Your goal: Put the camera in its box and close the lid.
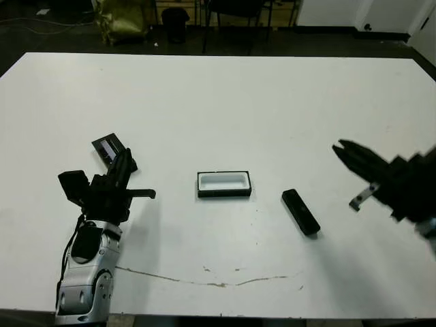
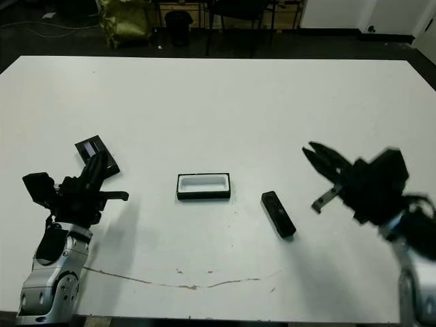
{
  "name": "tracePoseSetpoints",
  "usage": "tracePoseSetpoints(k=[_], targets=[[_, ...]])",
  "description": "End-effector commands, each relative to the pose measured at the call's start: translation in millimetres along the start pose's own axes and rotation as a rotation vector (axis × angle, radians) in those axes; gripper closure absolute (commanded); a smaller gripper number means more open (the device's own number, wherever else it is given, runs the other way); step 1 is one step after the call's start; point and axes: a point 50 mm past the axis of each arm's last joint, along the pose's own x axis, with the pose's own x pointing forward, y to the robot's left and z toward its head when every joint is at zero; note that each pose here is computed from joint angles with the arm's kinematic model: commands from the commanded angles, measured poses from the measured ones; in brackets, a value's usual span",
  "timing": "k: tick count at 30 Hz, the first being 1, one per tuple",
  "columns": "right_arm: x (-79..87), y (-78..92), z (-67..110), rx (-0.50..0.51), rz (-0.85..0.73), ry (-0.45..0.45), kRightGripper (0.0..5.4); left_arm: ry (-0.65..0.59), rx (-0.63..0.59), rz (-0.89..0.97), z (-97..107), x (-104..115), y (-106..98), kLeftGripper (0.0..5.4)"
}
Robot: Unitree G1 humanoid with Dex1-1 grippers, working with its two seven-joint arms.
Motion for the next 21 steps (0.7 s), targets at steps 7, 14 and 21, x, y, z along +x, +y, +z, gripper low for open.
tracePoseSetpoints(k=[7,14,21], targets=[[-21.3,50.0,-5.8,0.131,-0.092,-0.021,5.4,0.031,-0.002,0.002,-5,0,2,5.38],[-25.1,61.8,-17.0,0.149,-0.146,0.01,5.4,0.034,-0.005,0.013,-5,-2,2,5.38],[-30.2,69.5,-38.1,0.181,-0.198,0.102,5.4,0.039,-0.003,0.008,-5,-3,2,5.38]])
